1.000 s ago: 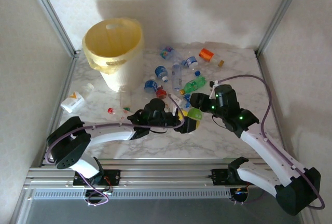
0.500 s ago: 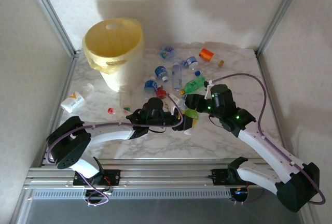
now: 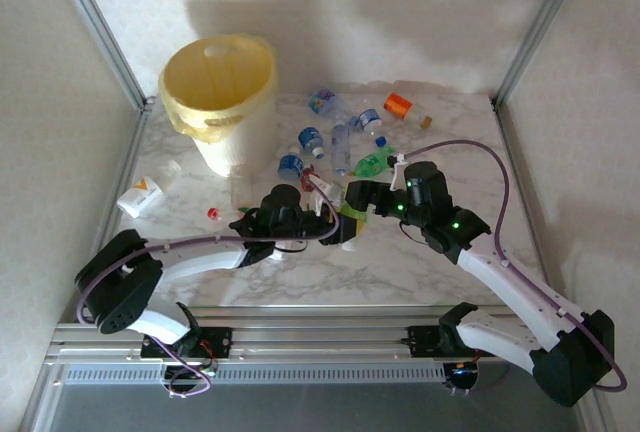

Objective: Throw the plastic bottles in the bin

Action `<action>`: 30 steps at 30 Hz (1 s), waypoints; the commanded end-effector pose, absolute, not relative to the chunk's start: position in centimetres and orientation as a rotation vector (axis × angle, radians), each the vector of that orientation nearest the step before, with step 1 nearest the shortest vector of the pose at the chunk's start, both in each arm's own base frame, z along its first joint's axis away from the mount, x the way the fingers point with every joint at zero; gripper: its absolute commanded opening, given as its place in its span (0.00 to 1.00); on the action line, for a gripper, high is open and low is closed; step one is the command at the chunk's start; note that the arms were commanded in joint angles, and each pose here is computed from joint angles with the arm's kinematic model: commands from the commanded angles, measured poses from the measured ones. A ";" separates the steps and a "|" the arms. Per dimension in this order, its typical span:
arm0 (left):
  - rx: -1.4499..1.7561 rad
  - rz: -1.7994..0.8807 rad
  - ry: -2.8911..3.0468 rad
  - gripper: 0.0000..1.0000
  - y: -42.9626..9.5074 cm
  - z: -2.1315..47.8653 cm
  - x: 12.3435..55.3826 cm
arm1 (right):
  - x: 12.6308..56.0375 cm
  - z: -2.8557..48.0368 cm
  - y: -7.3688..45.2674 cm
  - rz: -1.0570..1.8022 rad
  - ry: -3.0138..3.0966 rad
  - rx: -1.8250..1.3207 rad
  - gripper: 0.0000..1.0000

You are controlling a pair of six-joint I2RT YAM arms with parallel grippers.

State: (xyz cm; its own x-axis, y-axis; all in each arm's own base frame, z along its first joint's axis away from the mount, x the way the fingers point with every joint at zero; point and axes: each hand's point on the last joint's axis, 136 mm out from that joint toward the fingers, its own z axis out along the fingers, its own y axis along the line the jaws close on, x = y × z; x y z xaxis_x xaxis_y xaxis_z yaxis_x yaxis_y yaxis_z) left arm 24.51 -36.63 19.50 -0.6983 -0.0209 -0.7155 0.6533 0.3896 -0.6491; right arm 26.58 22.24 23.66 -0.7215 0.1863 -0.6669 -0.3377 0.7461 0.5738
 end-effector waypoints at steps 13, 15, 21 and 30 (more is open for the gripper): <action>0.200 -0.781 1.741 0.53 -21.5 35.0 31.1 | 25.7 24.8 16.2 0.609 2.094 -0.043 0.99; 0.149 -0.684 1.707 0.53 -19.0 37.8 32.0 | 25.7 24.4 16.1 0.601 2.108 -0.041 0.99; 0.031 -0.539 1.628 0.52 -12.5 43.9 33.8 | 25.8 23.6 16.6 0.609 2.143 -0.058 0.99; -0.014 -0.501 1.555 0.52 -9.3 46.5 33.9 | 25.9 23.6 16.7 0.597 2.144 -0.078 0.99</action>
